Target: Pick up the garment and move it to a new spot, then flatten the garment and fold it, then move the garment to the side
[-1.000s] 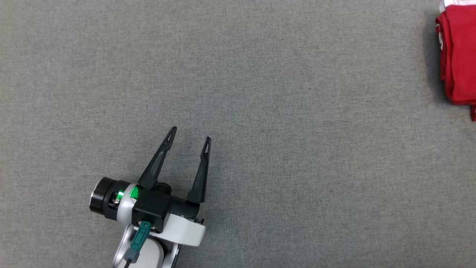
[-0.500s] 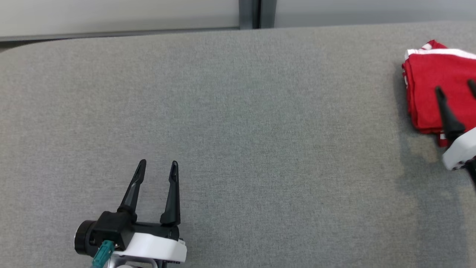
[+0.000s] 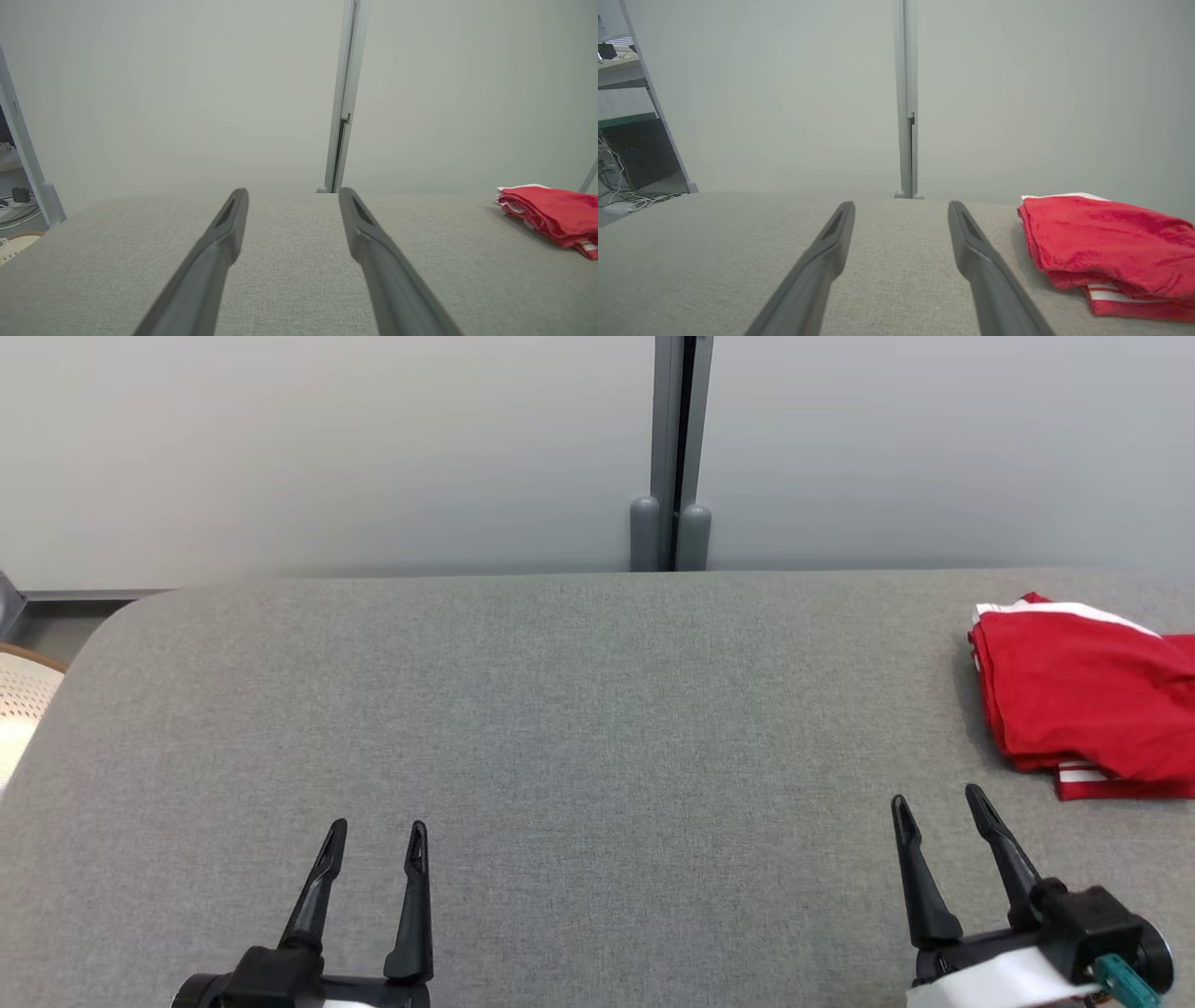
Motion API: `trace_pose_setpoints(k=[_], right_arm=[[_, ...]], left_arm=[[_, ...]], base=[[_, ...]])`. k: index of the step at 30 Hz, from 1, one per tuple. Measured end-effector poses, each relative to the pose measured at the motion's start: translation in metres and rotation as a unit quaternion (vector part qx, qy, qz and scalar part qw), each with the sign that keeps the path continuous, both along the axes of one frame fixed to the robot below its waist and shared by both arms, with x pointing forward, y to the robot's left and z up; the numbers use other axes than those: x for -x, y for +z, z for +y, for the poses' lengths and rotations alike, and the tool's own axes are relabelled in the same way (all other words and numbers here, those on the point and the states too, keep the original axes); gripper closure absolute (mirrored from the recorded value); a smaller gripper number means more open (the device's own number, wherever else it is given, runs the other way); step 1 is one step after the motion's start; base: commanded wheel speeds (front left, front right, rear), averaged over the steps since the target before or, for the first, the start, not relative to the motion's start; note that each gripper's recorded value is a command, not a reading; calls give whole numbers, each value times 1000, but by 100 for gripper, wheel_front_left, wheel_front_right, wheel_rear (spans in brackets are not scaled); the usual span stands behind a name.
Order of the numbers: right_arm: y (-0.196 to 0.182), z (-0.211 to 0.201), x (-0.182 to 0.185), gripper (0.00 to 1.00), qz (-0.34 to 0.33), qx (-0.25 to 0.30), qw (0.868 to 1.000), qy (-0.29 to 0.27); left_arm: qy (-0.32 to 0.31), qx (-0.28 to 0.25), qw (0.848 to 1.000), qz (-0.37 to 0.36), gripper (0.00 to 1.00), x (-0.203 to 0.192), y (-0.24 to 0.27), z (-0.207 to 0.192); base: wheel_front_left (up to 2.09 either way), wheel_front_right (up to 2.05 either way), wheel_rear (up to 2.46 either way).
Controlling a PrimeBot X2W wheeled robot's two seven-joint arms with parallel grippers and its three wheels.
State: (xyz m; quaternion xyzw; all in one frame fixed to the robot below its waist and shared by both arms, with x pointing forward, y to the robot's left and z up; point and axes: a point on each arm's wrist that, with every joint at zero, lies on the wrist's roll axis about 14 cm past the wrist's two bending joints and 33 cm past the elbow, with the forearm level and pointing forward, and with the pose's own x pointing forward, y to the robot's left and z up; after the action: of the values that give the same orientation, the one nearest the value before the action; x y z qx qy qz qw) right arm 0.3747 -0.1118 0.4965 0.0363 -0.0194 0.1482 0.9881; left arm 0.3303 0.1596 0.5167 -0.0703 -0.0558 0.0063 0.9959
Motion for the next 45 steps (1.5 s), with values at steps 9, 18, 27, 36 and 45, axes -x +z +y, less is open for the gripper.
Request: trace_pose_setpoints(k=[9, 18, 27, 36, 45], right_arm=[[2, -1, 36, 0, -6, -6, 1000, -13], [-11, -2, 43, 100, 15, -8, 1000, -17], [-16, -13, 40, 100, 48, -90, 994, -42], [-13, -26, 31, 100, 68, -176, 980, -67], [-11, -34, 24, 100, 84, -244, 963, -81]], left_arm=[[7, -15, 1000, -7, 0, 19, 2, 7], [-4, -12, 1000, 22, 100, 24, -17, 2], [5, 73, 996, 52, 100, 22, -29, 9], [8, 161, 985, 66, 100, 13, -33, 16], [10, 230, 971, 72, 100, 4, -34, 22]], base=[[0, 0, 0], [0, 0, 0], [0, 0, 0], [0, 0, 0], [0, 0, 0]])
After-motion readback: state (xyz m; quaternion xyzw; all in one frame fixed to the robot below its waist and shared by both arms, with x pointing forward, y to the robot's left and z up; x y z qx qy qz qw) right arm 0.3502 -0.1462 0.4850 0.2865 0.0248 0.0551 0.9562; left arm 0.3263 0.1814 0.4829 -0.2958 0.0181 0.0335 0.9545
